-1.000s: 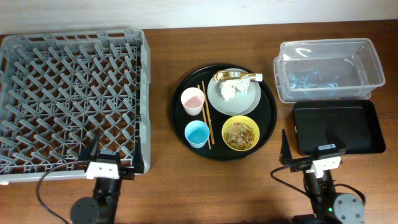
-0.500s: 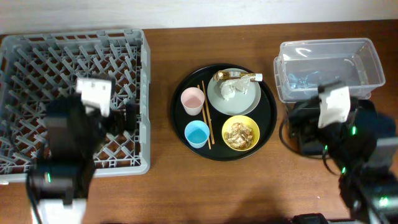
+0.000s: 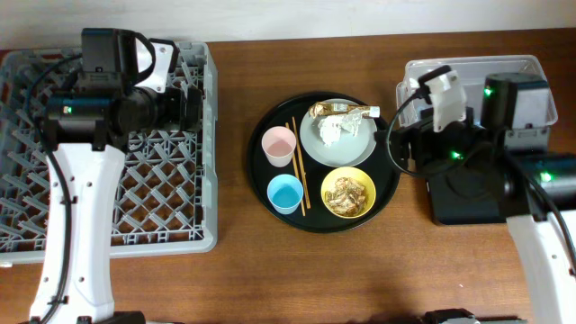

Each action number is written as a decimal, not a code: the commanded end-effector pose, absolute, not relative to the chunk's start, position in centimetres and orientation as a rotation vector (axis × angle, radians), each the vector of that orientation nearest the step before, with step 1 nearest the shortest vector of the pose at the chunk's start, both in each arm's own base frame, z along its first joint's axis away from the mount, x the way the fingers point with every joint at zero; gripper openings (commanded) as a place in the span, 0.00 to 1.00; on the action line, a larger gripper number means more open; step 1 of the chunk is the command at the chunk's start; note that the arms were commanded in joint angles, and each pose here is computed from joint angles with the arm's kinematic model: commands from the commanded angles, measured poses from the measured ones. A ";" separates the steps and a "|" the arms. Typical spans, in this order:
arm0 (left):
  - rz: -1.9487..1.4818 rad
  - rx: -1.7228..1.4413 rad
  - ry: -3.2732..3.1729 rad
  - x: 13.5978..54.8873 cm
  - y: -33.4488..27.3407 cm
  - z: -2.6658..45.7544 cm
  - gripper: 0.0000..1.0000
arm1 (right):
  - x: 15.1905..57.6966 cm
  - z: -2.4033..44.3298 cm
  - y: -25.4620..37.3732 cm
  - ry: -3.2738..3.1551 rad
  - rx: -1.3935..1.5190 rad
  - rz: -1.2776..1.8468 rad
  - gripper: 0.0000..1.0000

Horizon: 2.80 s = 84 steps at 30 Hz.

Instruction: Sort waste into correct bins and load items into the dishwasher rack

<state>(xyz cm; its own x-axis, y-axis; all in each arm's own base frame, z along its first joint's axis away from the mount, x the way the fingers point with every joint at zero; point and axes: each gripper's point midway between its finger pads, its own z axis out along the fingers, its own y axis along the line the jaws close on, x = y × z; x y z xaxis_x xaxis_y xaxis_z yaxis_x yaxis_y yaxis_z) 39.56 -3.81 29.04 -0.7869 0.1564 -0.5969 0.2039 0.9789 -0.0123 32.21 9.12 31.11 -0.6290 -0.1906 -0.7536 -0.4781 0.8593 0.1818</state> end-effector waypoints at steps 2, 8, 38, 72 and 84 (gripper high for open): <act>-0.191 0.298 2.473 39.4 -5.2 29.8 0.99 | 32.5 31.9 12.6 2.174 -0.577 0.769 1.00; -0.247 0.316 2.466 39.2 -6.0 29.9 0.99 | 34.7 29.4 12.1 2.262 -0.494 0.762 0.99; 0.079 -0.204 2.479 40.5 0.2 30.5 0.99 | 46.7 16.1 12.3 2.492 0.920 0.245 0.99; 0.062 -0.225 2.536 41.3 0.7 28.5 0.99 | 49.2 1.1 13.1 2.513 1.084 -0.010 0.77; 0.062 -0.225 2.536 41.3 0.7 28.5 0.99 | 46.7 2.3 15.7 2.751 0.883 0.133 0.04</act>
<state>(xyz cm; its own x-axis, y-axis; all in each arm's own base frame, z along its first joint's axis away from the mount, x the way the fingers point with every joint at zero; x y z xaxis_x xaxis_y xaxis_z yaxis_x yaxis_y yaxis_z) 40.98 0.84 28.22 -0.8197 -0.1329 -0.5572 -0.1678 0.9857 0.0118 47.22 14.01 1.01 -0.7129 0.6503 -0.2624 0.6442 0.7552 0.1215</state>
